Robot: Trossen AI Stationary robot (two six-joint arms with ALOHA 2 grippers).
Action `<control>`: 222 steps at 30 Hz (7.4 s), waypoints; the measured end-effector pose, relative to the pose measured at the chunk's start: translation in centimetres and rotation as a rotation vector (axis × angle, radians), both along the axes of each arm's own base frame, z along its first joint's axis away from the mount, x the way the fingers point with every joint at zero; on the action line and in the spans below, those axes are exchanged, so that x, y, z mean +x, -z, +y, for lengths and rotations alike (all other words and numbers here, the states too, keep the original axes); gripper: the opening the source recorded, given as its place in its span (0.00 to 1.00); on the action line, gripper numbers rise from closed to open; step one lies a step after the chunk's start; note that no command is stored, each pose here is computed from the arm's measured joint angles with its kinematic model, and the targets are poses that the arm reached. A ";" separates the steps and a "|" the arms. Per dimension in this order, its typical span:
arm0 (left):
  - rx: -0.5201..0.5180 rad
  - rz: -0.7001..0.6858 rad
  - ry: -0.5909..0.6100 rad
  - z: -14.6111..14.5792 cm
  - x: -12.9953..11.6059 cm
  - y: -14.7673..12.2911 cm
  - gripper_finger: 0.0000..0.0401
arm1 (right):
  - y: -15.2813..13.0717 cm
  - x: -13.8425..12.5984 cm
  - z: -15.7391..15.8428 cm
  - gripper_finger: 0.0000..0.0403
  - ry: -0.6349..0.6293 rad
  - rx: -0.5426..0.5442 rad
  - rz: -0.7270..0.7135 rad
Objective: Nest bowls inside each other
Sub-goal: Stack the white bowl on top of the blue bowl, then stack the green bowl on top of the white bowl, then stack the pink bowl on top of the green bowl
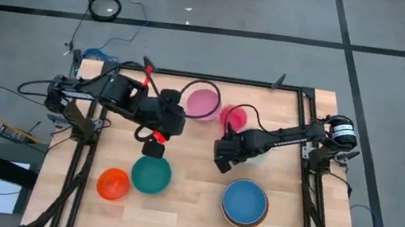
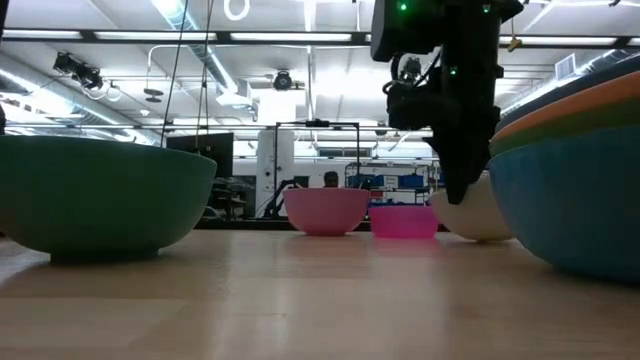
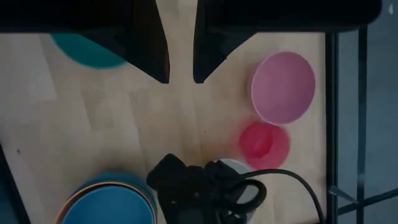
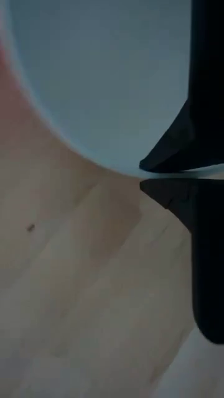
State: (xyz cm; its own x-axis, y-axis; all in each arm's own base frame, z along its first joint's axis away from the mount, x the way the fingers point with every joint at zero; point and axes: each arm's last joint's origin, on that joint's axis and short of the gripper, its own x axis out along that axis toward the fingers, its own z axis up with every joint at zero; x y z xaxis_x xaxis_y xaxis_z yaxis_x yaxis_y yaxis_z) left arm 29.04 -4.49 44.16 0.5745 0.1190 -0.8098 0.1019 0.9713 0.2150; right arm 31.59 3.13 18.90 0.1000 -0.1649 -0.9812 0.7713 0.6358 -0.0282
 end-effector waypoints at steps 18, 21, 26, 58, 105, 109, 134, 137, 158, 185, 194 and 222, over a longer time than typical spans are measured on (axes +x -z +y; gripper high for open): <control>-0.033 0.083 -0.060 -0.4 -0.9 0.5 0.20 | -7.8 -5.2 3.1 0.00 -0.079 0.010 -0.203; -0.036 0.091 -0.064 -0.5 -1.0 0.5 0.20 | -10.3 -7.4 4.8 0.00 -0.114 0.049 -0.320; -0.051 0.089 -0.061 -1.2 -1.1 0.5 0.20 | -13.0 -10.1 8.2 0.00 -0.188 0.123 -0.515; -0.083 0.095 -0.155 -5.5 -3.0 0.7 0.20 | -12.0 -10.4 15.6 0.45 -0.270 0.316 -0.530; -0.150 0.407 0.017 -14.4 -2.3 20.9 0.20 | -13.8 -14.8 11.6 0.41 -0.215 -0.389 -0.534; -0.127 0.433 0.022 -14.6 -2.0 21.9 0.20 | -13.8 -14.8 11.6 0.41 -0.215 -0.385 -0.532; 0.089 0.326 0.120 -13.8 -0.3 22.2 0.01 | -13.8 -14.6 11.4 0.41 -0.204 -0.410 -0.540; 0.205 0.198 0.142 -12.4 2.0 19.9 0.01 | -13.8 -14.4 11.0 0.41 -0.186 -0.437 -0.542; -0.149 -0.357 0.557 -5.6 12.7 15.1 0.01 | -13.8 -15.1 9.2 0.41 -0.032 -0.504 -0.479; -0.382 -0.415 0.503 -6.3 15.8 18.5 0.16 | -13.7 -15.1 9.2 0.41 -0.053 -0.511 -0.469; -0.449 -0.428 0.509 -6.5 15.8 18.3 0.17 | -13.7 -15.2 9.2 0.41 -0.054 -0.506 -0.462; 0.173 0.178 0.063 11.4 5.4 15.9 0.17 | -13.9 -15.5 9.7 0.41 -0.099 -0.557 -0.519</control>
